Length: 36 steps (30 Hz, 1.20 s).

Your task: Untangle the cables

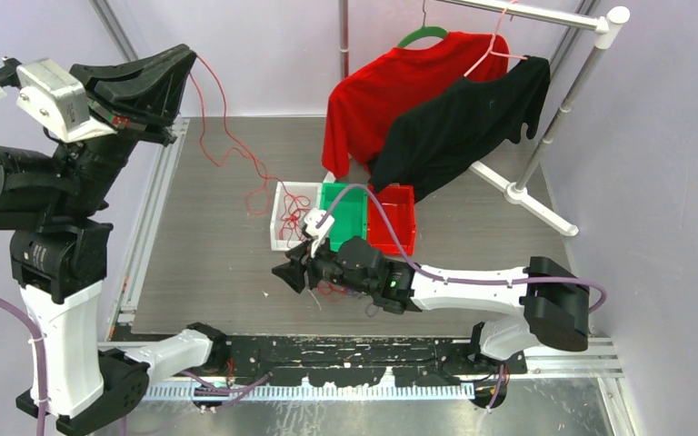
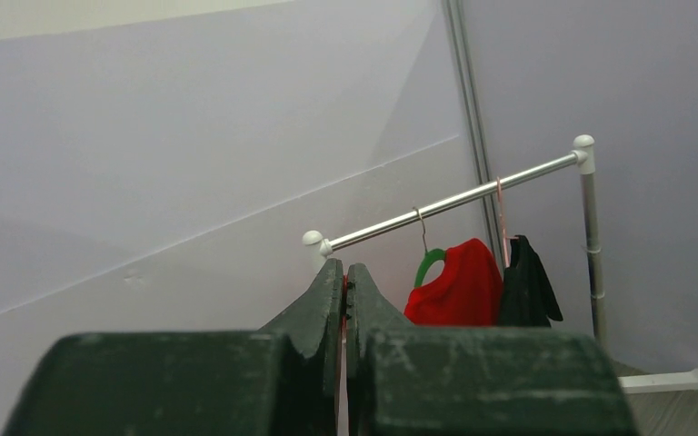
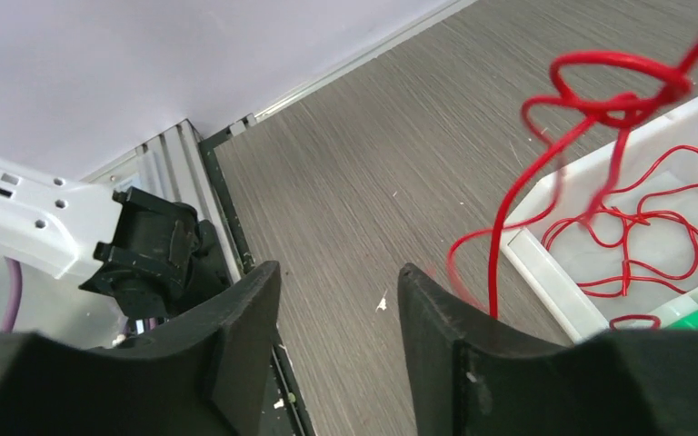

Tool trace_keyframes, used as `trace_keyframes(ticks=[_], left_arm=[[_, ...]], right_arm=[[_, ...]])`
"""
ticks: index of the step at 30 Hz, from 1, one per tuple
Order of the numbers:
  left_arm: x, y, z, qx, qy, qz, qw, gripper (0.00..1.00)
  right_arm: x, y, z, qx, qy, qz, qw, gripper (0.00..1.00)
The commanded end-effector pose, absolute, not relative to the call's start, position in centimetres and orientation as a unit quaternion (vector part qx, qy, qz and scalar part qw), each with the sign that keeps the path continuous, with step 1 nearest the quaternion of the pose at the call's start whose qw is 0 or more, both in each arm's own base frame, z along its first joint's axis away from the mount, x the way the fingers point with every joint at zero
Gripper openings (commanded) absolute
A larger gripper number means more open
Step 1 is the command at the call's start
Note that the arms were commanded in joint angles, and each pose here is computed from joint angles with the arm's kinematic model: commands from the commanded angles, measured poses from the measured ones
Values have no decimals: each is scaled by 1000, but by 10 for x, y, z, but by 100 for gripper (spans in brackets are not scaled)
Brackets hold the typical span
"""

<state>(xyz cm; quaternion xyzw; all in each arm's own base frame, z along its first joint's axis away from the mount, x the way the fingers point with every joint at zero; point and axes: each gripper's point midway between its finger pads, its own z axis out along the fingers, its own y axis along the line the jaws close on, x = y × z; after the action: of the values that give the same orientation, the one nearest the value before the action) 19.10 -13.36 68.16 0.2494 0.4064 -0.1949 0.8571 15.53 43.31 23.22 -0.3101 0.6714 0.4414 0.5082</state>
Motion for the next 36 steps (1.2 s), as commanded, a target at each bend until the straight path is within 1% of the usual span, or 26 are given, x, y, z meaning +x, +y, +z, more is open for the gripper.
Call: trace_keyframes(ticks=[1,3,6,7,9,10,13,17,21,25,29,33,36], left_arm=[[169,-130,694,251,381,-209,865,0],[167,-131,692,254,381,-209,864,0],[163,-131,691,260,378,-210,863,0],[163,-131,691,262,378,-211,863,0],[162,-132,690,266,378,-212,861,0],[160,-133,690,267,376,-213,861,0],[159,-133,691,269,374,-214,861,0],[158,-133,691,270,373,-215,861,0],[158,-133,690,270,374,-217,860,0],[154,-132,694,270,369,-216,863,0],[150,-131,698,269,364,-217,865,0],[146,-130,701,268,361,-220,866,0],[145,-129,702,266,360,-223,866,0]], right_arm=[[169,439,263,-296,649,434,551,52],[170,437,260,-295,650,431,552,48],[171,427,261,-283,652,426,559,47],[171,423,261,-279,651,427,562,50],[170,414,264,-270,649,429,568,58],[170,411,265,-268,649,429,568,60],[163,408,268,-278,643,439,563,63],[155,403,277,-283,630,457,560,64],[159,397,277,-282,630,450,566,64],[157,404,254,-329,645,424,545,66],[171,401,234,-335,662,387,547,68],[173,409,228,-365,659,371,542,68],[182,411,230,-365,660,351,556,68]])
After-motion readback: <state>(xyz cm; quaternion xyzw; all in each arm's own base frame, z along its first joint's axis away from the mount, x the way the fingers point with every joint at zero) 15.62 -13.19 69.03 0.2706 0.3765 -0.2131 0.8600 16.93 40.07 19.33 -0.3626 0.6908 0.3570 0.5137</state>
